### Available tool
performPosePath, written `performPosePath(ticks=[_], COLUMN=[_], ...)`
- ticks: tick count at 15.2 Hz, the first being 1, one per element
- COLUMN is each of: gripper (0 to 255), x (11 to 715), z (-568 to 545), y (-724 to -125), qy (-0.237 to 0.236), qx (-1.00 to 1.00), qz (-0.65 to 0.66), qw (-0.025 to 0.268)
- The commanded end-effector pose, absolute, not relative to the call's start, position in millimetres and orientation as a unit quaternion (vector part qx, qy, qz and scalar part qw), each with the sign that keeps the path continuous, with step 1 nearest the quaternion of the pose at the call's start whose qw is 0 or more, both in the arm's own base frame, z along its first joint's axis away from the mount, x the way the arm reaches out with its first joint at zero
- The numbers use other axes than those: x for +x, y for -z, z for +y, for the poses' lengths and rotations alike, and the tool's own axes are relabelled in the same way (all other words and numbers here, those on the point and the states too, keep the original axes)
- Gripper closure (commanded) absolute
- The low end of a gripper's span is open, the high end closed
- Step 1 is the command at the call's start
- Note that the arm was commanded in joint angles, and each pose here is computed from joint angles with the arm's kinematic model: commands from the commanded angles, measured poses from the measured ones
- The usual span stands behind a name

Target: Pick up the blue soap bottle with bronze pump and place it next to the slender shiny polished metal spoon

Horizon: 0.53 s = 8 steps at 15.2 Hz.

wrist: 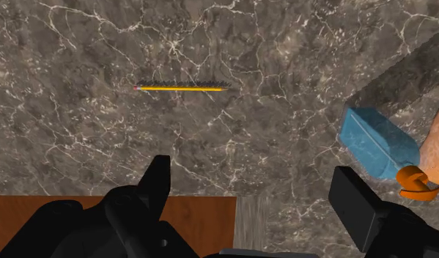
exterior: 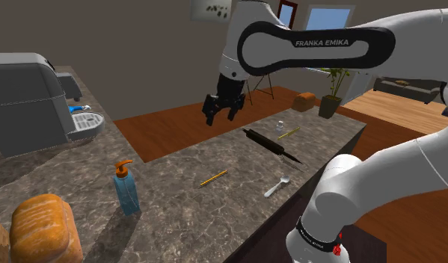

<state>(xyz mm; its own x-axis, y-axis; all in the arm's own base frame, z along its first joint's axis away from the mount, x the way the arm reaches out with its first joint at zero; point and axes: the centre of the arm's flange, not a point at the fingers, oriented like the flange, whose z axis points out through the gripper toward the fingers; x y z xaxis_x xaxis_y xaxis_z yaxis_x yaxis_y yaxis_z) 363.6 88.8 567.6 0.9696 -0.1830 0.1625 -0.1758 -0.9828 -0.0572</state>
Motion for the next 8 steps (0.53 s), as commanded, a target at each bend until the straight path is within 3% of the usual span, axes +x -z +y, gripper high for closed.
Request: performPosePath(ticks=[1, 8], gripper=[0, 0], x=[373, 415], z=[109, 180], y=[-554, -506], qy=[0.084, 0.084], qx=[-0.992, -0.991], qz=[0.093, 0.099], qw=[0.018, 0.006])
